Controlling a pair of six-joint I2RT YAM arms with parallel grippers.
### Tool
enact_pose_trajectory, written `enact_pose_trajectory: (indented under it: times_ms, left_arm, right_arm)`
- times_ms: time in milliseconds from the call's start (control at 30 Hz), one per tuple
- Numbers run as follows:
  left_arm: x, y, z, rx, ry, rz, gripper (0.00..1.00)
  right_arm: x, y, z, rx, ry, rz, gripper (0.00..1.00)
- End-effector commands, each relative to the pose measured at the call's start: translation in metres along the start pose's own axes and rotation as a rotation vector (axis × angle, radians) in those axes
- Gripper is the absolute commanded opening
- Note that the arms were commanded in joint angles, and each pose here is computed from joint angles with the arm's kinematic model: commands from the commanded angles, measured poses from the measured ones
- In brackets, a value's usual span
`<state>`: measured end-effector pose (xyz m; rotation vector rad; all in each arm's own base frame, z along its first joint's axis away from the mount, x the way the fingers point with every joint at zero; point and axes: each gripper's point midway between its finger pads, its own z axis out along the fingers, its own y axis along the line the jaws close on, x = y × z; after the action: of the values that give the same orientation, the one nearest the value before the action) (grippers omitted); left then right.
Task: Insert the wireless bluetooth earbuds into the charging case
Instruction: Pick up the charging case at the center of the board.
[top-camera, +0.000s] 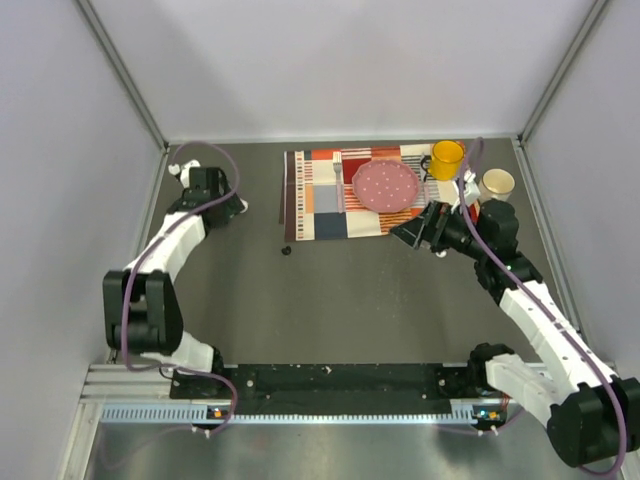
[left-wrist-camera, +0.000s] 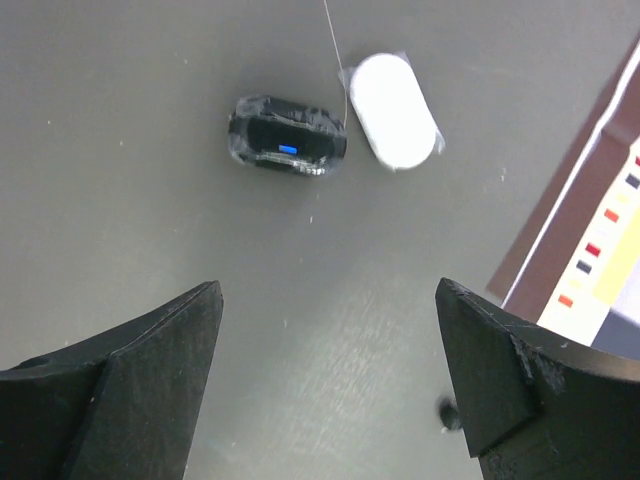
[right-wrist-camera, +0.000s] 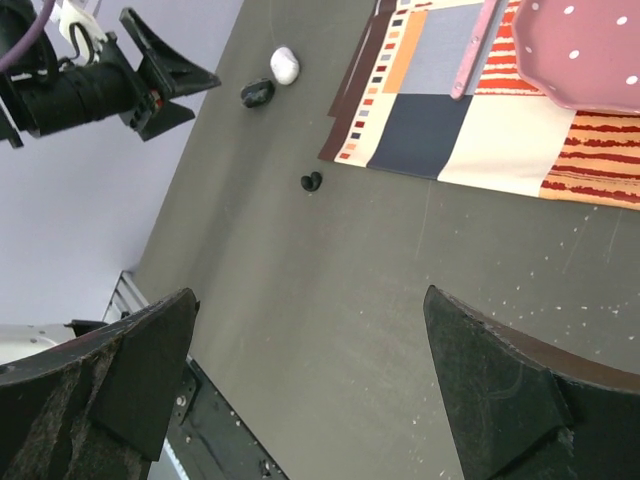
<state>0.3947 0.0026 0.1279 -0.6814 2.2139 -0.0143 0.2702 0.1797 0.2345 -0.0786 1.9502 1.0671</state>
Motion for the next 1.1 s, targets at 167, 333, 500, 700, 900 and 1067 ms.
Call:
enact_pose_trajectory:
  times_ms: [167, 333, 500, 700, 900, 1067]
  left_arm:
    - [-0.024, -0.003, 0.044, -0.195, 0.044, -0.252, 0.91]
    - [-0.014, 0.009, 0.059, -0.345, 0.088, -0.357, 0.87]
    - [-0.011, 0.015, 0.068, -0.407, 0.089, -0.456, 0.86]
    - [-0.009, 0.031, 0.08, -0.452, 0.13, -0.567, 0.85]
    - [-0.01, 0.035, 0.089, -0.46, 0.148, -0.619, 0.84]
    - [-0.016, 0.028, 0.095, -0.434, 0.156, -0.638, 0.84]
  right_arm:
    - [-0.009, -0.013, 0.013, 0.053, -0.007, -0.017, 0.97]
    - [-0.009, -0.022, 0.018, 0.079, 0.007, -0.021, 0.98]
    - [-0.007, -0.027, 0.023, 0.094, 0.018, -0.017, 0.99]
    - [-0.008, -0.03, 0.025, 0.105, 0.022, -0.018, 0.99]
    - [-0.01, -0.032, 0.026, 0.113, 0.019, -0.023, 0.99]
    - [-0.009, -0.035, 0.029, 0.118, 0.027, -0.018, 0.99]
